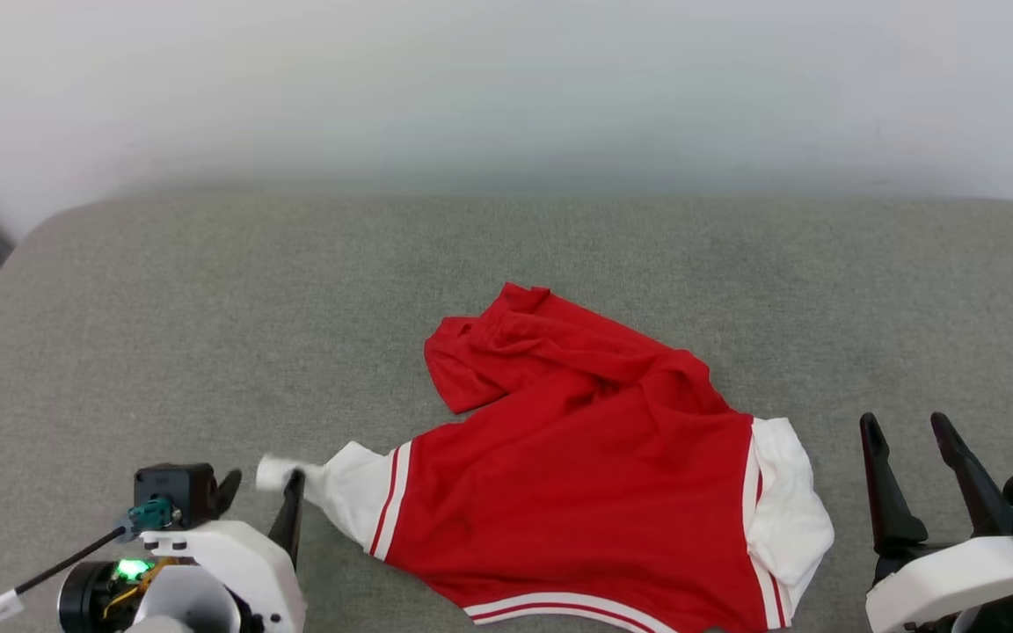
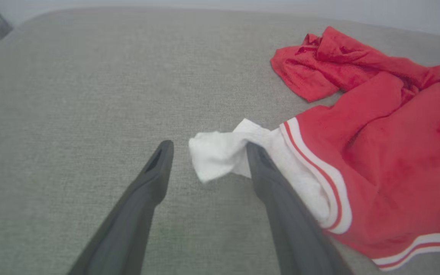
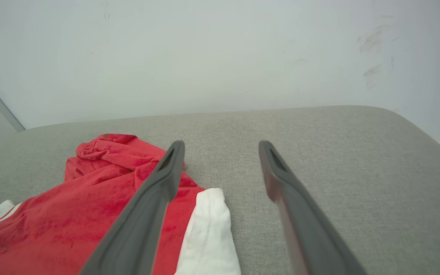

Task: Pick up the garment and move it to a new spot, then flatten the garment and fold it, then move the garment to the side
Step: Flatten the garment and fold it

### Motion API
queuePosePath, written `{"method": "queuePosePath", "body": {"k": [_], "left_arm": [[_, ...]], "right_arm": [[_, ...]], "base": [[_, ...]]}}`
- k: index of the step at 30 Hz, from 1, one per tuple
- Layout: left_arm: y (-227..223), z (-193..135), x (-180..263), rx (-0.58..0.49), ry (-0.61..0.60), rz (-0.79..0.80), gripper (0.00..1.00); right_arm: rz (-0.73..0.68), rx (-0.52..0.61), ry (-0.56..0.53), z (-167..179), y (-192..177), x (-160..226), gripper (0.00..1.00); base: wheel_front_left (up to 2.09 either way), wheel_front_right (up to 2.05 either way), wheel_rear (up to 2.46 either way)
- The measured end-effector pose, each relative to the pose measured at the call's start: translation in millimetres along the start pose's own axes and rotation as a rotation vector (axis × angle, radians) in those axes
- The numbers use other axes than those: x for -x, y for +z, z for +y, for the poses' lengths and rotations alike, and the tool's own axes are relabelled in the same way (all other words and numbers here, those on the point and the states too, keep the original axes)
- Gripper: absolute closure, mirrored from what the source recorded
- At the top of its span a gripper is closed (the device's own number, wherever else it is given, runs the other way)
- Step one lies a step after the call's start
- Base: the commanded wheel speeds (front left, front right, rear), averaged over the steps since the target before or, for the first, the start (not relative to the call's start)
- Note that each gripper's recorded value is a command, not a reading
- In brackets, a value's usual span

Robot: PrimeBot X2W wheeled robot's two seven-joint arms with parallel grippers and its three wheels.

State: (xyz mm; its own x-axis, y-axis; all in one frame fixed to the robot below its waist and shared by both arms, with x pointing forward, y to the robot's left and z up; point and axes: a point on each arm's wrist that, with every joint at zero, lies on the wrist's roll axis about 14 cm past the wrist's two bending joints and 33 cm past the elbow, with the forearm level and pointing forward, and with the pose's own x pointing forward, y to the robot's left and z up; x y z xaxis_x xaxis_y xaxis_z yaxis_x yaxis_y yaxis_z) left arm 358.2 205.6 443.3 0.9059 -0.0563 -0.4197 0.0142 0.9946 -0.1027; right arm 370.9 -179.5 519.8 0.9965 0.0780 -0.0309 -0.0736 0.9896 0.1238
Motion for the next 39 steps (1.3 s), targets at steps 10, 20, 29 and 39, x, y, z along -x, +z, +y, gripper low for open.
{"method": "queuePosePath", "body": {"k": [10, 20, 29, 39], "left_arm": [[79, -30, 21, -0.004, -0.049, -0.416, 0.00], [90, -42, 30, 0.023, -0.065, -0.504, 0.00], [93, -40, 20, 0.034, -0.057, -0.512, 0.00], [75, -22, -2, 0.040, -0.003, -0.451, 0.00]], "right_arm": [[-0.013, 0.009, -0.006, -1, 11, 17, 0.00], [0.334, -0.035, -0.074, -23, -58, 42, 0.00], [0.728, -0.044, -0.034, -35, -112, 52, 0.00], [0.929, -0.041, 0.102, -4, -152, 23, 0.00]], "base": [[0.00, 0.00, 0.00], [0.00, 0.00, 0.00], [0.00, 0.00, 0.00], [0.00, 0.00, 0.00]]}}
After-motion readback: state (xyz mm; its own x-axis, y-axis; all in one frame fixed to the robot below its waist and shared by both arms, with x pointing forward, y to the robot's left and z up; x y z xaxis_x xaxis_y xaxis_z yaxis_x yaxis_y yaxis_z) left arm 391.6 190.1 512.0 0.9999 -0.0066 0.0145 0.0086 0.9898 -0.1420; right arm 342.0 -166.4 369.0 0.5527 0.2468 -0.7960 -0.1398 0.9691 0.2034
